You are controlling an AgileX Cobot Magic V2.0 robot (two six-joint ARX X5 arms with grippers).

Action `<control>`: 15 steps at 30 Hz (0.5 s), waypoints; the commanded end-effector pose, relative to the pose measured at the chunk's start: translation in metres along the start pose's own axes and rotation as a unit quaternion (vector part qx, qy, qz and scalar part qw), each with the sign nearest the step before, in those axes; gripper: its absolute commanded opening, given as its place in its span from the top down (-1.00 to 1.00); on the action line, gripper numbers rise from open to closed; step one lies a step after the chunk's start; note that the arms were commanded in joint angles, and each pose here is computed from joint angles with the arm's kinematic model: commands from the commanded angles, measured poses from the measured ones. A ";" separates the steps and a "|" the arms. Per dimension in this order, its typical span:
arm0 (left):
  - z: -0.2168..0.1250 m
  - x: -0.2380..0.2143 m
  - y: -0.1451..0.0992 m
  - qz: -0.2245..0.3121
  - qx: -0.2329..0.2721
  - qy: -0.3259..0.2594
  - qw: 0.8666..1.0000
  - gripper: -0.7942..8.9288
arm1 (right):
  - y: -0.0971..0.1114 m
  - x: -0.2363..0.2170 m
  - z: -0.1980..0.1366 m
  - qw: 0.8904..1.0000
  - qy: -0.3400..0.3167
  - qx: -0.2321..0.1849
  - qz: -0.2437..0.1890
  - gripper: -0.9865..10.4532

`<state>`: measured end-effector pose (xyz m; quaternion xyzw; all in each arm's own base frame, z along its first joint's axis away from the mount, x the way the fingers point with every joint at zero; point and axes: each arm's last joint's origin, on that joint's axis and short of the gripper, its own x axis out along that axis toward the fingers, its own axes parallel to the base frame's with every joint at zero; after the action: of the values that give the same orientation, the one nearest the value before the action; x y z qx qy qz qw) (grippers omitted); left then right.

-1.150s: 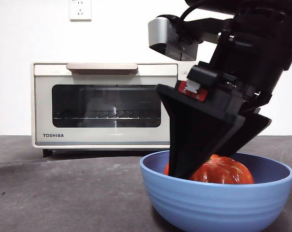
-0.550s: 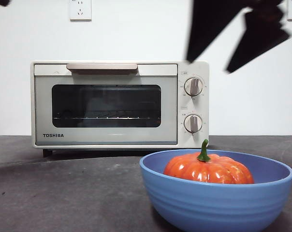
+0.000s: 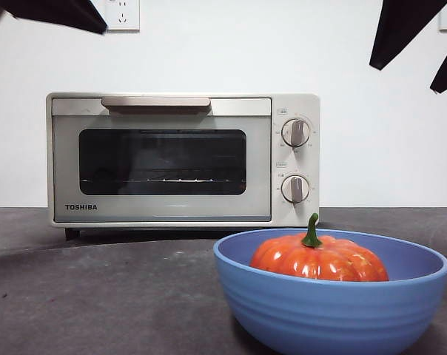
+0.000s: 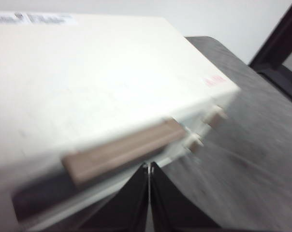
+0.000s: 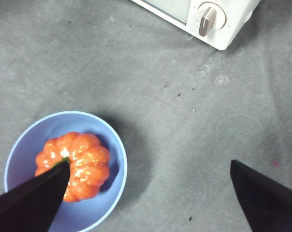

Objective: Place pumpkin in the steamer

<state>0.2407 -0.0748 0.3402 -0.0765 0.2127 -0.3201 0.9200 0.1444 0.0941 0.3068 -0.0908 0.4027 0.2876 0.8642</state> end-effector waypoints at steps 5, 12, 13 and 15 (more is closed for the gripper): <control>0.019 0.039 0.006 0.009 0.020 0.008 1.000 0.80 | 0.002 -0.007 0.002 1.000 -0.015 -0.004 0.004 -0.11; 0.014 0.070 0.007 0.015 0.035 0.037 0.999 0.81 | 0.002 -0.008 0.002 1.000 -0.018 -0.004 0.004 -0.11; 0.012 0.073 0.007 0.017 0.037 0.041 0.998 0.81 | 0.002 -0.008 0.002 1.000 -0.018 -0.004 0.004 -0.11; 0.009 0.078 0.005 0.017 0.043 0.049 0.998 0.81 | 0.002 -0.008 0.002 1.000 -0.018 -0.005 0.004 -0.11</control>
<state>0.2995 -0.1159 0.3140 -0.0309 0.2608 -0.3117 0.9131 0.1401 0.0913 0.3102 -0.0884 0.3933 0.2889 0.8684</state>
